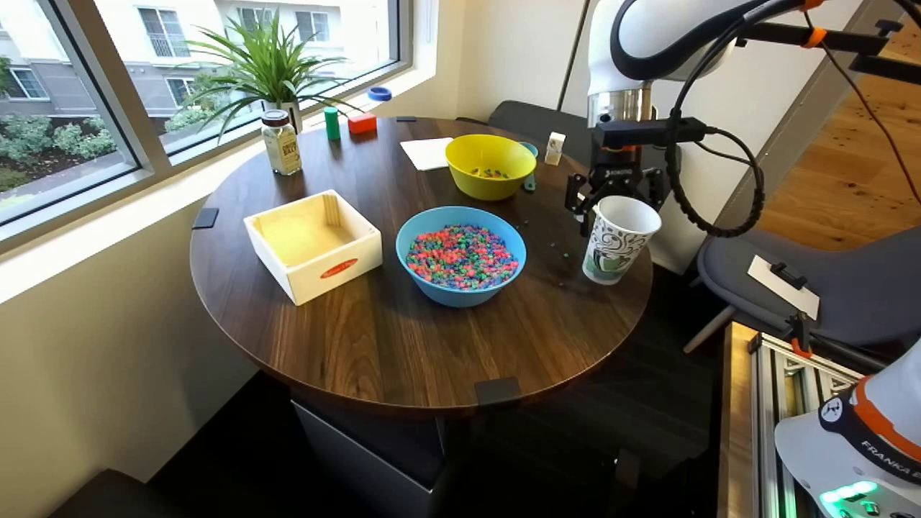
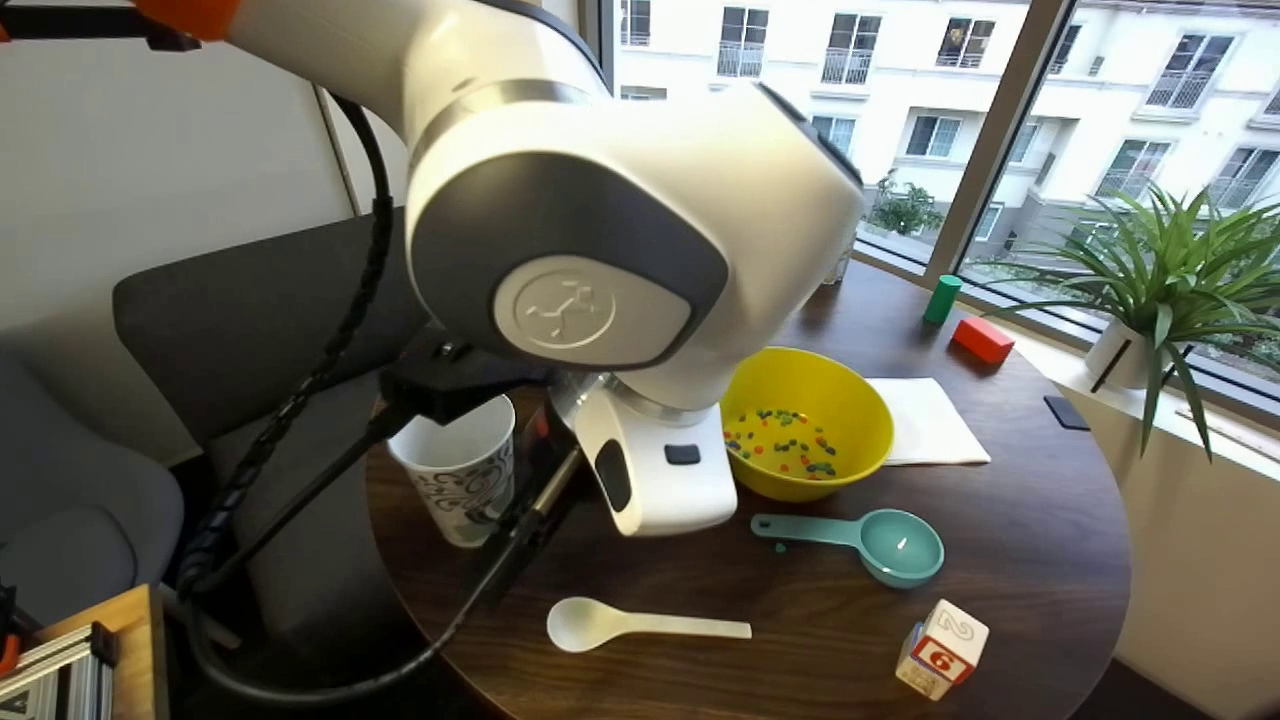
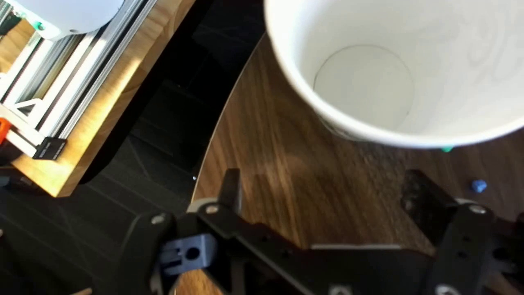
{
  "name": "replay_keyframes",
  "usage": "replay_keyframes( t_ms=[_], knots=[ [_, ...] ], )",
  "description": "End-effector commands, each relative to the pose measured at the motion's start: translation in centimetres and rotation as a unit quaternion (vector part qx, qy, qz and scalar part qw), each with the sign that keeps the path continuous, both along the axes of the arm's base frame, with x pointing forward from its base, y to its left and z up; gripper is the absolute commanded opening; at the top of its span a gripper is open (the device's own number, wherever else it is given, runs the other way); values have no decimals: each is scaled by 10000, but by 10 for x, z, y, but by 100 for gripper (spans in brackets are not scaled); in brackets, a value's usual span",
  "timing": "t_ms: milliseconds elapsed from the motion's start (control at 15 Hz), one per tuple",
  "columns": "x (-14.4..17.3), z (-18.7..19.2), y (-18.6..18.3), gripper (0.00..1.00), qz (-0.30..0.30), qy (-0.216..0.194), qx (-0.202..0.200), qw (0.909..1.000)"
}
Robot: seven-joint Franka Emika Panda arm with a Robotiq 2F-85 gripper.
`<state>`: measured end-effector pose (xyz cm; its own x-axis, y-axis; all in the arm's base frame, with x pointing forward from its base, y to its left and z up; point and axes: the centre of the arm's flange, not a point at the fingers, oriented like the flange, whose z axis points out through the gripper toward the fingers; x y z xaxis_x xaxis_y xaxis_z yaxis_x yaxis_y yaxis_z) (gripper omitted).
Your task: Use the coffee cup to transfer cereal from the blue bowl to the yellow bowl.
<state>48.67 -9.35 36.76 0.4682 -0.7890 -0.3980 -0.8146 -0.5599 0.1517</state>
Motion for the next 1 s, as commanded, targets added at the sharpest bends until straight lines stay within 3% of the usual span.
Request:
replay_keyframes(
  t_ms=[0, 133, 267, 533, 600, 933],
  knots=[
    [0, 34, 3, 100, -26, -352, -717, 9968],
    [3, 55, 9, 100, 69, -627, -1023, 9928],
    [5, 77, 19, 100, 280, -904, -1447, 9849],
    [9, 114, 46, 100, 635, -1520, -1933, 9672],
    [15, 103, 32, 100, 554, -1281, -1680, 9759],
    [15, 105, 32, 100, 550, -1311, -1705, 9751]
  ],
)
